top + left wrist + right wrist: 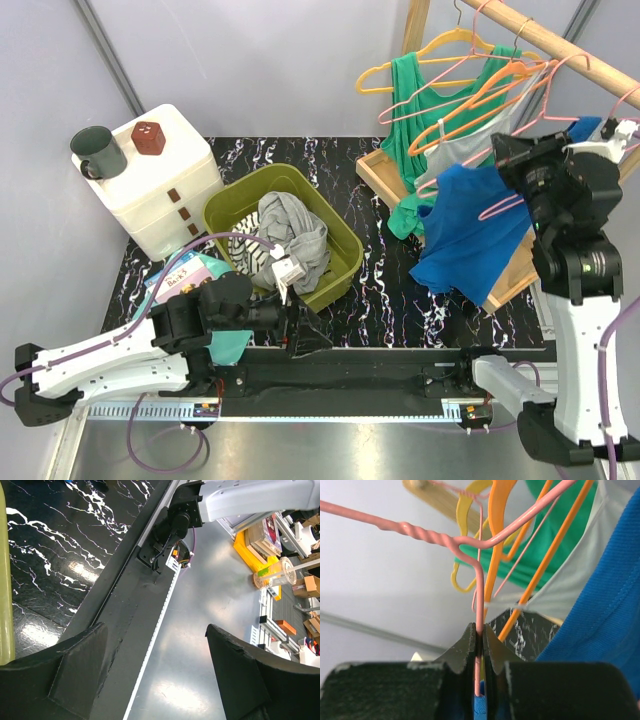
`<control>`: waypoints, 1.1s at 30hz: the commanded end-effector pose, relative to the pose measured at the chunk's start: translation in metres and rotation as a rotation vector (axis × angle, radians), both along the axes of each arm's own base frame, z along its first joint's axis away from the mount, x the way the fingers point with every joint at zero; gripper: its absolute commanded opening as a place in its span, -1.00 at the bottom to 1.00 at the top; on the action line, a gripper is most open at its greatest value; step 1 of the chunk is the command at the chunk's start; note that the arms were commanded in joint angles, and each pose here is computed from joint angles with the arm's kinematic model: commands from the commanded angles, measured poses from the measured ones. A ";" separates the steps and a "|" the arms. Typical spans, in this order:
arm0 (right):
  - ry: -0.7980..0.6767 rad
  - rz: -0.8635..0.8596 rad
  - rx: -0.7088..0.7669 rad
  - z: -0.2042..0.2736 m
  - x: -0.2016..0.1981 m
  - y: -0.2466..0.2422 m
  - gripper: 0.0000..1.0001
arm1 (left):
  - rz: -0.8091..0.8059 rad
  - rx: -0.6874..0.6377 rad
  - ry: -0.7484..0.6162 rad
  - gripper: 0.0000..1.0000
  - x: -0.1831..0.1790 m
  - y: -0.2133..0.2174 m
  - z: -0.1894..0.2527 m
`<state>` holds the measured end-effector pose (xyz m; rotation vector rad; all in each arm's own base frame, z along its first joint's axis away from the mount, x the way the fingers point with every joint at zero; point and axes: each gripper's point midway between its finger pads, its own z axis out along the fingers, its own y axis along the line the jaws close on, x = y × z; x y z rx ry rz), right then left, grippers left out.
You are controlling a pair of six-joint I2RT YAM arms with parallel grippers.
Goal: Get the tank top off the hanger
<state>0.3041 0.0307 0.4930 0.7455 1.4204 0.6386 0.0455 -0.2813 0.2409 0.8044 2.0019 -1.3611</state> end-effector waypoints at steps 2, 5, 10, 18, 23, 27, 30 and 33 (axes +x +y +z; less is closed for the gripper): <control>-0.014 0.202 -0.002 -0.007 -0.035 0.032 -1.00 | -0.005 -0.064 -0.064 0.67 0.005 -0.008 0.029; -0.005 0.308 -0.021 -0.017 -0.053 0.049 -1.00 | -0.011 -0.066 -0.069 0.67 0.005 -0.010 0.030; 0.057 0.543 -0.067 -0.038 -0.080 0.082 -1.00 | -0.013 -0.075 -0.079 0.67 0.006 -0.011 0.035; 0.073 0.927 -0.145 -0.082 -0.148 0.123 -1.00 | 0.010 -0.121 -0.175 0.77 0.016 -0.014 0.075; 0.068 1.141 -0.160 -0.112 -0.190 0.138 -1.00 | 0.074 -0.119 -0.249 0.82 0.037 -0.026 0.101; 0.019 1.268 -0.159 -0.123 -0.226 0.143 -1.00 | 0.171 -0.125 -0.352 0.82 0.064 -0.033 0.125; -0.006 1.326 -0.138 -0.128 -0.244 0.146 -1.00 | 0.199 -0.122 -0.402 0.81 0.078 -0.048 0.131; -0.014 1.372 -0.116 -0.133 -0.257 0.147 -1.00 | 0.228 -0.124 -0.459 0.81 0.093 -0.064 0.130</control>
